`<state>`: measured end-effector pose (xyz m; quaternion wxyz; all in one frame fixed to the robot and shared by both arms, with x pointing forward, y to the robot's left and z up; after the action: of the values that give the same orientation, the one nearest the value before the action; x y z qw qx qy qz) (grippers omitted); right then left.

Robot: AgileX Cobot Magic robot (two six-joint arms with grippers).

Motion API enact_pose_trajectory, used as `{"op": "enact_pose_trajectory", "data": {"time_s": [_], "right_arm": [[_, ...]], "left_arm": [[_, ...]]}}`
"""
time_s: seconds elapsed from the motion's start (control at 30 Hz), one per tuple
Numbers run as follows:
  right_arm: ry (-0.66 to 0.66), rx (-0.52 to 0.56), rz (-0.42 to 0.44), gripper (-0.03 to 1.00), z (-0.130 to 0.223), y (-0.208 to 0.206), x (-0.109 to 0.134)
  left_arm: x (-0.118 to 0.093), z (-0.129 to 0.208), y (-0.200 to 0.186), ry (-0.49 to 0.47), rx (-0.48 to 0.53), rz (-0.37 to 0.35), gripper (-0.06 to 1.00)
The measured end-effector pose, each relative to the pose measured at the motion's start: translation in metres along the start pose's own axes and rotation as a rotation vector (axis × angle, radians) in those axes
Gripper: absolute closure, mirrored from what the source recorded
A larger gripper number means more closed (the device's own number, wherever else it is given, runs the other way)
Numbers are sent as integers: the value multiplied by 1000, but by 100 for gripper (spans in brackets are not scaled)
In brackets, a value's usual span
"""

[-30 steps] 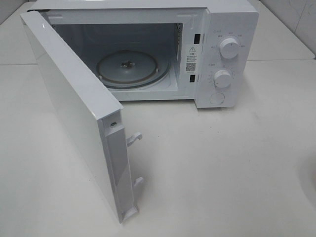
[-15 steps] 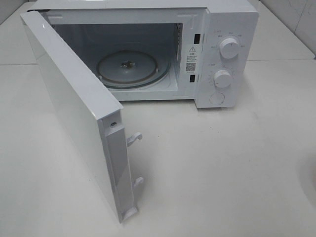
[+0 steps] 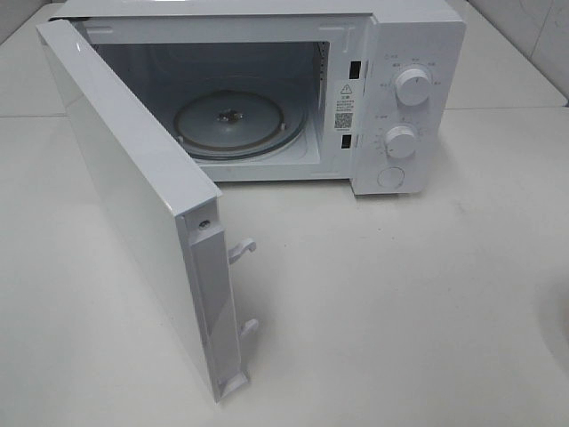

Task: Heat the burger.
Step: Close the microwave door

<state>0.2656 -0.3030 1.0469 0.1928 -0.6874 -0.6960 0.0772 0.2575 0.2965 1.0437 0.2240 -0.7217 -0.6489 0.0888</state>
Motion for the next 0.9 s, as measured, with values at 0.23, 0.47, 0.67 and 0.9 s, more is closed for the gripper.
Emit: {"op": "enact_pose_trajectory", "data": {"time_s": [0.23, 0.47, 0.67, 0.9], "right_arm": [[0, 0, 0, 21, 0, 0, 0], [0, 0, 0, 21, 0, 0, 0], [0, 0, 0, 21, 0, 0, 0], [0, 0, 0, 21, 0, 0, 0]], "left_arm": [[0, 0, 0, 0, 0, 0, -5], [0, 0, 0, 0, 0, 0, -5], [0, 0, 0, 0, 0, 0, -5], [0, 0, 0, 0, 0, 0, -5]]}}
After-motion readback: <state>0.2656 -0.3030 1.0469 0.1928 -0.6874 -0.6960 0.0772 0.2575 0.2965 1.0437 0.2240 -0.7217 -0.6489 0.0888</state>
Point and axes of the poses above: a point on each arm's last joint axis where the gripper is mounted, y pointing out along that axis toward the gripper, x along the wrist's bending axis when the last joint is at zero, z = x × y, the point moved 3 cm from there along y, pointing out along that axis toward the gripper, and after that the axes turned 9 degrees about y, right-handed, at the moved point
